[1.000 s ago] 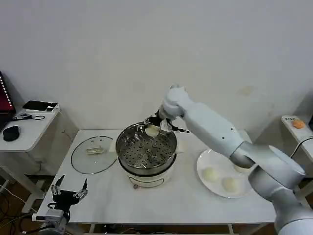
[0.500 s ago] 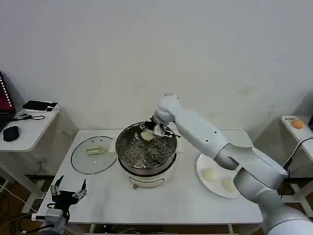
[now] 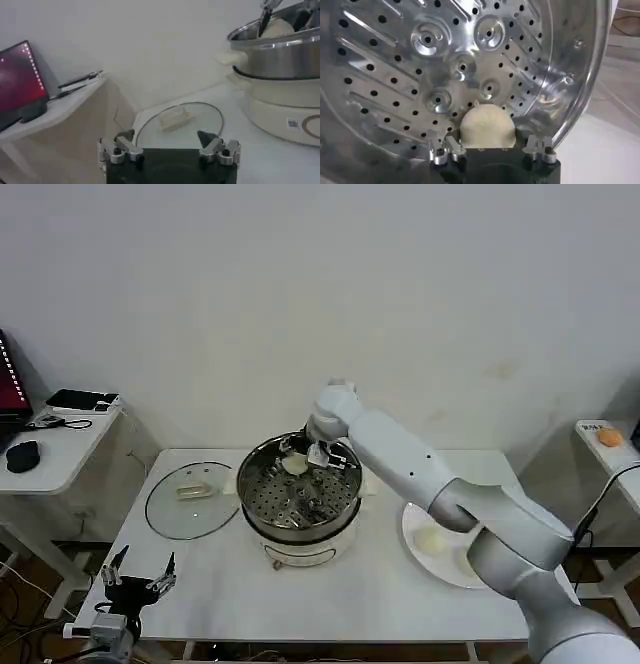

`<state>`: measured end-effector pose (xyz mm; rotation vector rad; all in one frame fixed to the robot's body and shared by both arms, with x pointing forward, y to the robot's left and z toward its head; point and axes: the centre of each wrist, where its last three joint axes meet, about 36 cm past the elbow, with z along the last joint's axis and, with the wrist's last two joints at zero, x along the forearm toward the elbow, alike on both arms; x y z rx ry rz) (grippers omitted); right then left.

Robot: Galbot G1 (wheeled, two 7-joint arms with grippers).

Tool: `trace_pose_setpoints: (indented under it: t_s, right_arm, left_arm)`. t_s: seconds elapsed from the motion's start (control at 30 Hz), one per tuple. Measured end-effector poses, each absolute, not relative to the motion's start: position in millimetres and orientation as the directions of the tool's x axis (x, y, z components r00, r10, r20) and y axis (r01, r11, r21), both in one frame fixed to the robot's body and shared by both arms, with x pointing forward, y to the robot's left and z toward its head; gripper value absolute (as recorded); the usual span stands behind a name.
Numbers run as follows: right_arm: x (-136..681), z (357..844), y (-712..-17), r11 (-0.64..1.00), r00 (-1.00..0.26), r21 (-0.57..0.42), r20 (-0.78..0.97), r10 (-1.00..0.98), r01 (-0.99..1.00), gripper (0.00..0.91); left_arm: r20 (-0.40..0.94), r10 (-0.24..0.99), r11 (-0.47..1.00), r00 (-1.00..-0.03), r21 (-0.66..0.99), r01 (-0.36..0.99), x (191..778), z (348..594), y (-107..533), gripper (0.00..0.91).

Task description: Take steamed baozi put them in steamer then cover it.

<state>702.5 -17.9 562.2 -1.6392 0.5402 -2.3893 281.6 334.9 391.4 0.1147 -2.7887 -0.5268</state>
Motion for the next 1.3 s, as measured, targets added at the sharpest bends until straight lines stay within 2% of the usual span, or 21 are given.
trace_pose_setpoints:
  t_s: [0.57,0.77,1.07,1.3]
  right_arm:
    - [703.3,581.0,-29.4,-0.903,-0.390,-0.425,0.843,-0.371,-0.060,0.907]
    - [695.1,609.3,-50.1,-0.840,-0.420,-0.531,0.792,-0.444,-0.114,0.907]
    - [677.2,666.6,-110.6,-0.630,-0.481,-0.717,0.684,-0.549,-0.300,0.907]
    - [657.4,695.9,-170.9,-0.444,-0.514,-0.741,0.670,-0.535,-0.504,0.907]
  left_arm:
    - [0.280,-0.135,0.929,-0.950,0.370,-0.024,280.2,391.0,335.7,0.907]
    - [0.276,-0.140,0.927,-0.951,0.374,-0.028,278.8,393.8,337.4,0.907]
    - [0.260,-0.134,0.929,-0.956,0.370,-0.029,279.0,401.4,334.0,0.907]
    - [0.249,-0.122,0.931,-0.961,0.364,-0.024,278.0,406.4,330.5,0.907]
